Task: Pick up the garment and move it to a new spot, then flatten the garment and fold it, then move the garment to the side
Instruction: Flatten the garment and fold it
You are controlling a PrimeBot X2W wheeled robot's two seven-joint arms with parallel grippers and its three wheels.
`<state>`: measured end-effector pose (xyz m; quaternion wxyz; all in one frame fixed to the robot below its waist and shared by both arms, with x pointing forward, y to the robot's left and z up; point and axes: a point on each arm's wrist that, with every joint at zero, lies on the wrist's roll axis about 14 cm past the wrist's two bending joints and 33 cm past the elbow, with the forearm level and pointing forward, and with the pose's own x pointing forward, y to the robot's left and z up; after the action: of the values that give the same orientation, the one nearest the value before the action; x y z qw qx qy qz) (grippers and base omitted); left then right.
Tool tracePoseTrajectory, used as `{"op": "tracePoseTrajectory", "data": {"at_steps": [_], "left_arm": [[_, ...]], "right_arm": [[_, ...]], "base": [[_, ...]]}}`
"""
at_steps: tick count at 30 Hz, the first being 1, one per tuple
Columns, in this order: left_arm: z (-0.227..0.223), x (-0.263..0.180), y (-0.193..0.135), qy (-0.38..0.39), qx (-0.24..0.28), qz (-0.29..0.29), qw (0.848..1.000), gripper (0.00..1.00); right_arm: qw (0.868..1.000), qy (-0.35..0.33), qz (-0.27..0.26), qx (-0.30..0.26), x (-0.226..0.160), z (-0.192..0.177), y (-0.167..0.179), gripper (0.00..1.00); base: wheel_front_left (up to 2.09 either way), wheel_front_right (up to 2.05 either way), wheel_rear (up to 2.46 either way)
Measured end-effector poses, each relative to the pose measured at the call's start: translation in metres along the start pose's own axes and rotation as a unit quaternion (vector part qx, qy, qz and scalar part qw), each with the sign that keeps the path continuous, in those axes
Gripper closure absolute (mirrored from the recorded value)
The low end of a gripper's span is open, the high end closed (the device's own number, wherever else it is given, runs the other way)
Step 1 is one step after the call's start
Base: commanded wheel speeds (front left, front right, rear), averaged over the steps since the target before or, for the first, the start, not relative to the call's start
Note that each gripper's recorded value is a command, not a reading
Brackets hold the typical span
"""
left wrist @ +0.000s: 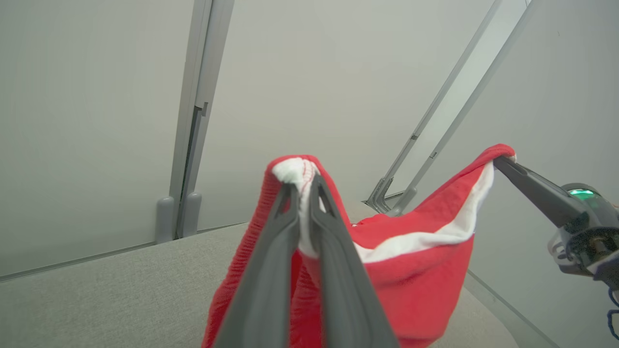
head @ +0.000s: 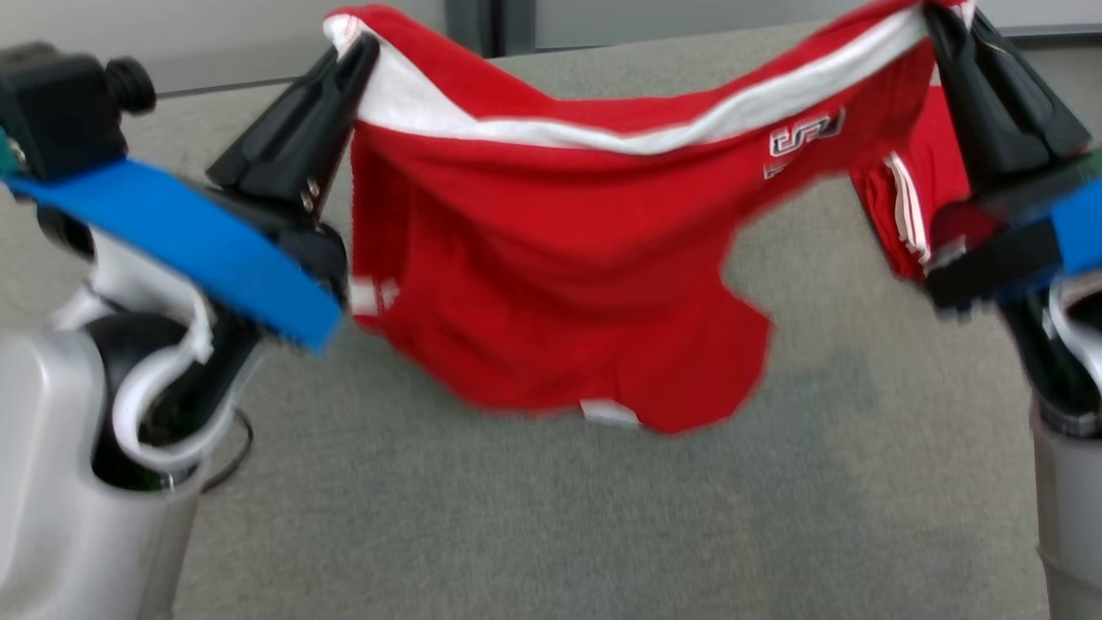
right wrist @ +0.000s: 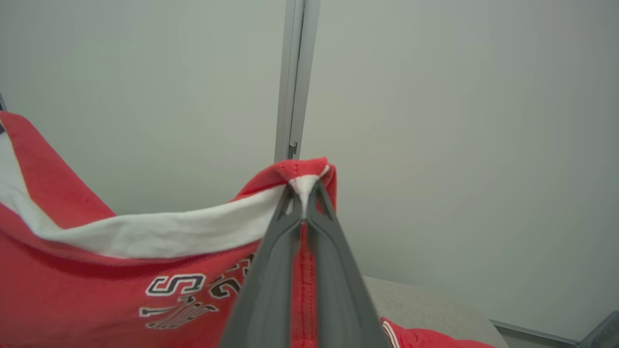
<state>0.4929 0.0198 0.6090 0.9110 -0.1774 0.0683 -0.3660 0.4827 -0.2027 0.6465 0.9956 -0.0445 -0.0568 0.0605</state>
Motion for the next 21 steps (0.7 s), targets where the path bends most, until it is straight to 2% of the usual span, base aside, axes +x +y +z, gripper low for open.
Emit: {"op": "tracePoseTrajectory", "data": {"at_steps": [2, 6, 11, 17, 21], "left_arm": [[-0.002, 0.019, 0.018, 0.004, 0.002, 0.009, 1.000, 1.00], [0.001, 0.051, 0.066, 0.008, 0.070, 0.048, 0.996, 1.00], [0.025, 0.080, 0.108, -0.042, 0.098, 0.092, 0.990, 1.00], [0.060, 0.093, 0.124, -0.115, 0.130, 0.108, 0.979, 1.00], [0.063, 0.094, 0.130, -0.144, 0.129, 0.111, 0.975, 1.00]], "right_arm": [[1.000, 0.004, 0.002, 0.002, 0.024, -0.009, -0.003, 1.00], [1.000, -0.012, 0.000, 0.024, 0.074, -0.017, -0.010, 1.00], [0.998, -0.059, -0.001, 0.016, 0.123, -0.012, -0.012, 1.00], [0.988, -0.155, -0.011, -0.023, 0.147, 0.028, -0.014, 1.00], [0.988, -0.155, -0.010, -0.024, 0.150, 0.021, -0.010, 1.00]], "base": [[0.00, 0.00, 0.00], [0.00, 0.00, 0.00], [0.00, 0.00, 0.00], [0.00, 0.00, 0.00], [0.00, 0.00, 0.00]]}}
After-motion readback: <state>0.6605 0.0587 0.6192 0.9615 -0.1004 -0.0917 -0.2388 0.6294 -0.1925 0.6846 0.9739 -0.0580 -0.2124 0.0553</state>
